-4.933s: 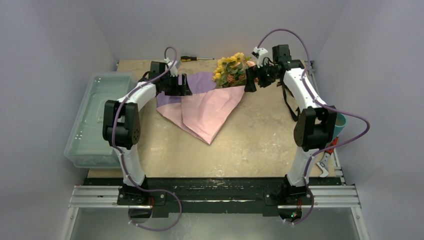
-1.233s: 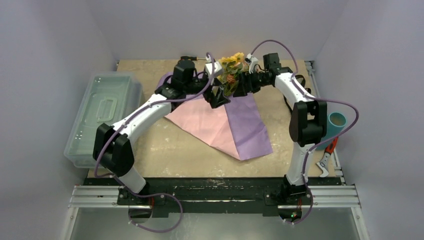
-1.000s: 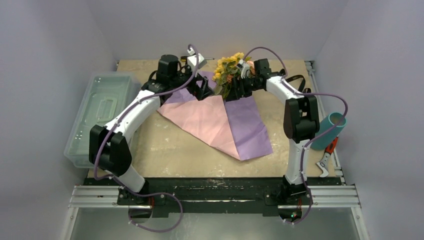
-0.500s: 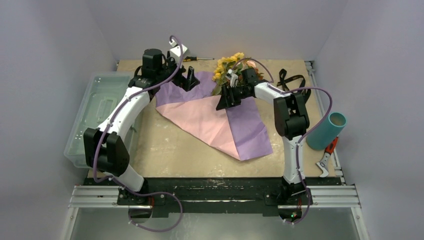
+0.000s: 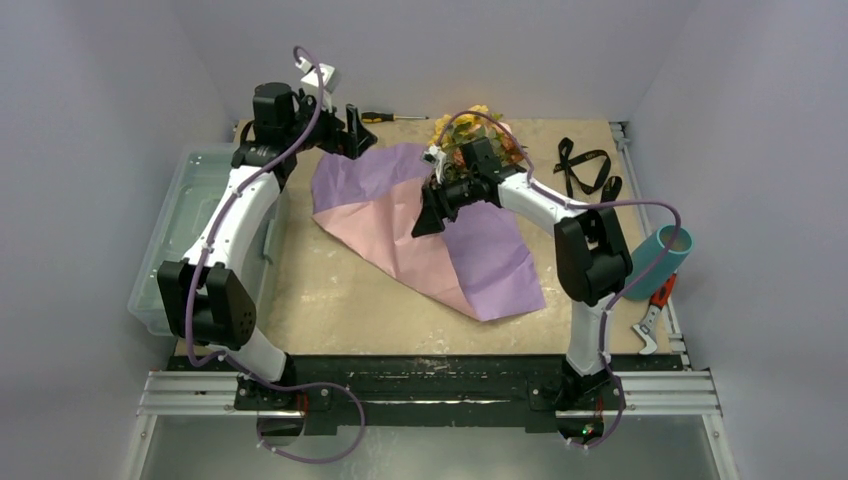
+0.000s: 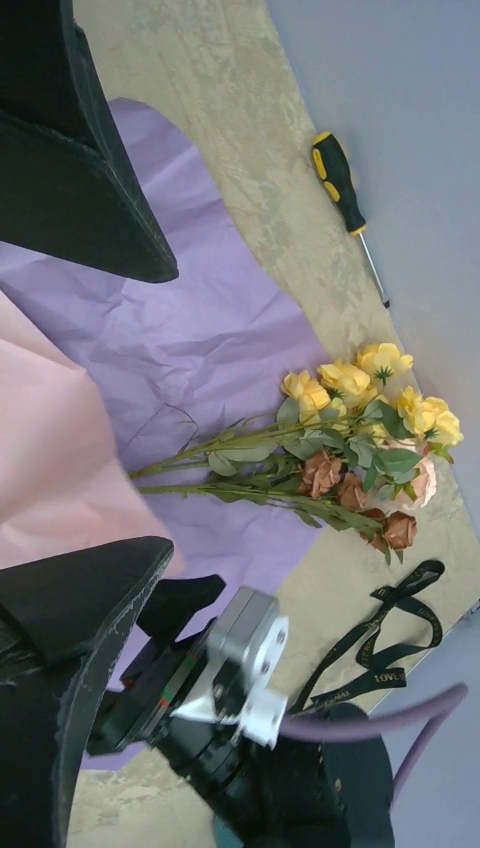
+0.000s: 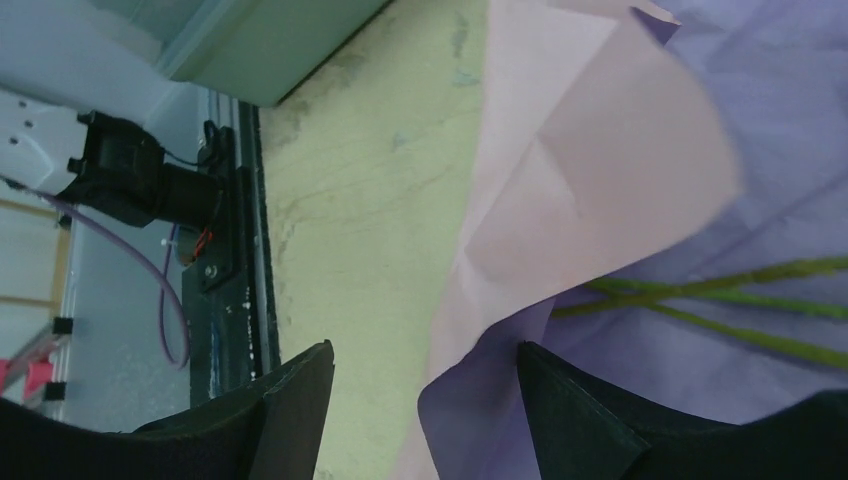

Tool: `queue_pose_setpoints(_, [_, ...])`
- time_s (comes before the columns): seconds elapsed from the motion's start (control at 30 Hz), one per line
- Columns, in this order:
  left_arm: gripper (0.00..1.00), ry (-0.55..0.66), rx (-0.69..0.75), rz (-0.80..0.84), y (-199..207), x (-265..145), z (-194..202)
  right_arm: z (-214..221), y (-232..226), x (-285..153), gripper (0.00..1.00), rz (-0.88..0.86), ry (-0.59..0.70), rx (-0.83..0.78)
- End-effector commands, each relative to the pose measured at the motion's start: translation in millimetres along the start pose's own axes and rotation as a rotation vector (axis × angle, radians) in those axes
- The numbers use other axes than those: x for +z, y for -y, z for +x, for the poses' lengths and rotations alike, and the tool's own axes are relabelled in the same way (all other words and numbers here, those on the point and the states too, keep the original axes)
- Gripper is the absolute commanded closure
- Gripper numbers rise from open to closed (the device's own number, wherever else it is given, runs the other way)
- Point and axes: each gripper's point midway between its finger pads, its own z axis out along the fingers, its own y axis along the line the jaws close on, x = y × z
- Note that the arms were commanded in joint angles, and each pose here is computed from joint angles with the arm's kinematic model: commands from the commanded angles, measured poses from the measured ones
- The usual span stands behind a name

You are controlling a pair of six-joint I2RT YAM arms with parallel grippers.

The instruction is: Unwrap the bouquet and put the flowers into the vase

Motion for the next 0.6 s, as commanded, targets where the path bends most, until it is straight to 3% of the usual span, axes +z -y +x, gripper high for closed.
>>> queue_pose_setpoints(0.0, [0.02,0.054,-0.032,-0.002,2,-7,-23,-4,-45,1,0.29,-0.08,-0.025,-0.197])
queue_pose_setpoints(0.3, [0.02,-0.025,-0.101,-0.034,-6,-13,1,33,-86,26,0.21,-0.167,-0.181,-0.475])
queue_pose_setpoints(0.57, [0.03,-0.151,-0.146,-0.04,-7,-16,57,55,-115,46,0.1,-0.179,-0.208,-0.634])
